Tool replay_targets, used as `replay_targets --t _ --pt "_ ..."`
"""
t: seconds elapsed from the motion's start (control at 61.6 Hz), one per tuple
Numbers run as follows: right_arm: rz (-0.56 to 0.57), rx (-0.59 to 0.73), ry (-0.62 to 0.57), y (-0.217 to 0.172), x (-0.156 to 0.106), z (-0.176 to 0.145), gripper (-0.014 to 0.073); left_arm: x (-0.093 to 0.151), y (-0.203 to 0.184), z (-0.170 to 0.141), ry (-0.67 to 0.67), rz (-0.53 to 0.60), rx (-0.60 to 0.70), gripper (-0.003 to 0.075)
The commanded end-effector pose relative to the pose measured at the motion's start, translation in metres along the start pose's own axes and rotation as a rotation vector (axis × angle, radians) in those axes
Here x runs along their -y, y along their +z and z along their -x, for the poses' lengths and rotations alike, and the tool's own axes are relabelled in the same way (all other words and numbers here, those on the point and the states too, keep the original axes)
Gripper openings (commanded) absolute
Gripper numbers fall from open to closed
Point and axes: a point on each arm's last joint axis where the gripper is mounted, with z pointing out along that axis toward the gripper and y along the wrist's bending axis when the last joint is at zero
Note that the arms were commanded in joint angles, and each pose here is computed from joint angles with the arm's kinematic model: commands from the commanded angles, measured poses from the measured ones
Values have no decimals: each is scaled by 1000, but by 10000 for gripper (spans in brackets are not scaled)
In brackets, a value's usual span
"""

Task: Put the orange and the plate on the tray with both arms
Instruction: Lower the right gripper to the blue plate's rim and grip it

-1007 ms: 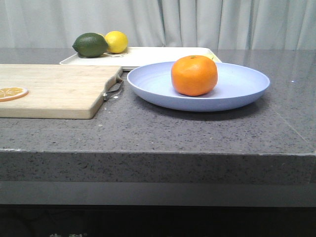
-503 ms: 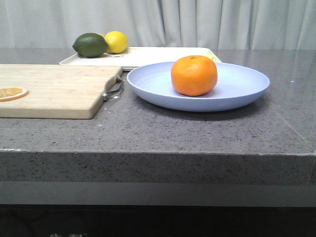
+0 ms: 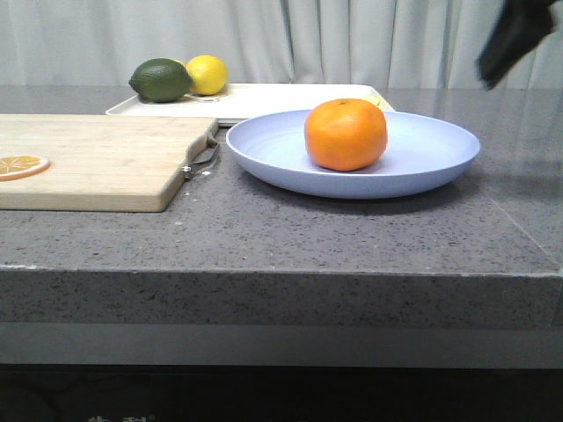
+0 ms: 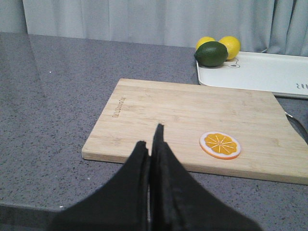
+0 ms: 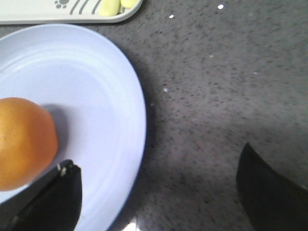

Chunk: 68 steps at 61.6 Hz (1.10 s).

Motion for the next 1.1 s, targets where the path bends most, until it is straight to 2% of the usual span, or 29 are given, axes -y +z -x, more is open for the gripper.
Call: replay_targets --t 0.0,0.097,0.162,0.552,0.666,0.909,1.088 --pt "22 27 -4 13 -8 25 654 1 -2 15 -1 -11 94 -17" --pt "18 -21 4 36 -7 31 647 1 -2 15 -1 -11 94 -17" --pt "20 -32 10 45 -8 35 601 1 -2 15 -1 -11 94 -17" --pt "21 -37 18 54 -7 38 58 1 -2 15 -1 -11 98 -17" --pt "24 -37 24 54 -8 38 -40 1 -2 15 -1 -11 100 -17" --pt "48 -62 57 53 -11 38 -60 1 -2 15 -1 -11 100 -17" --pt "94 -78 78 45 -19 54 -60 1 -2 15 -1 -11 100 -17"
